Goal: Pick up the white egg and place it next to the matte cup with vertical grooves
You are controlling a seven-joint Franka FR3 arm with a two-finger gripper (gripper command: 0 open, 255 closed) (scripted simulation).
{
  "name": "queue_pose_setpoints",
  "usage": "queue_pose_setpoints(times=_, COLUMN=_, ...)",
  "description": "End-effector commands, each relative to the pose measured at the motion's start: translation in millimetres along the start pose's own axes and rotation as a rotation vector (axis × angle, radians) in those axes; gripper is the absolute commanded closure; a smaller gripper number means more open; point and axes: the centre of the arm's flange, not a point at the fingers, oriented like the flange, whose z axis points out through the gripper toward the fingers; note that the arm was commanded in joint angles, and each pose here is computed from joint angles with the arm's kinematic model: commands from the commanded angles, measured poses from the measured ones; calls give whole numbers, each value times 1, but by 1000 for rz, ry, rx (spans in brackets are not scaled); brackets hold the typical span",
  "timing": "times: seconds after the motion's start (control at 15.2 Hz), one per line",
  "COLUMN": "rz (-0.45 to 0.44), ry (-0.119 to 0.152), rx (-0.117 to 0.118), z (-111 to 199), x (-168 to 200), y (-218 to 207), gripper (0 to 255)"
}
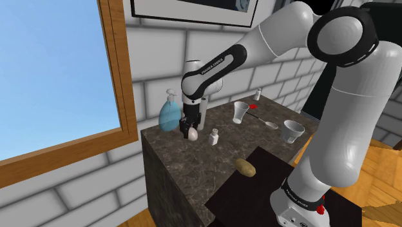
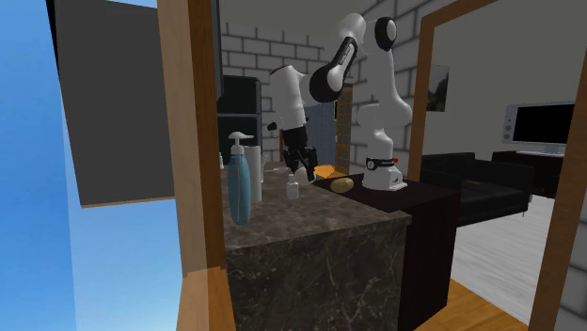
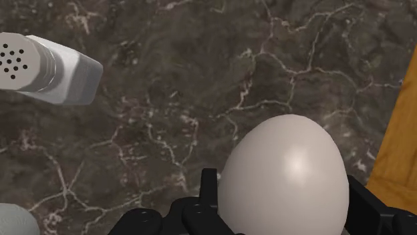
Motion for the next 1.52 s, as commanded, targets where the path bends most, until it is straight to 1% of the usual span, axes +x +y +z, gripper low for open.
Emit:
queue_pose_setpoints(times=0.0, rz=0, ry=0, rx=0, z=-13, x=-2, y=-1, gripper=255)
queue_pose_setpoints(times=0.92, rz=0, ry=0, rx=0, z=-85, x=-15, y=-10, gripper=255)
queue_pose_setpoints(times=0.99, rz=0, ry=0, rx=0, z=-86, x=-15, y=-10, gripper=255)
queue_pose_setpoints(times=1.45, rz=0, ry=0, rx=0, z=-91, x=-52, y=74, gripper=255)
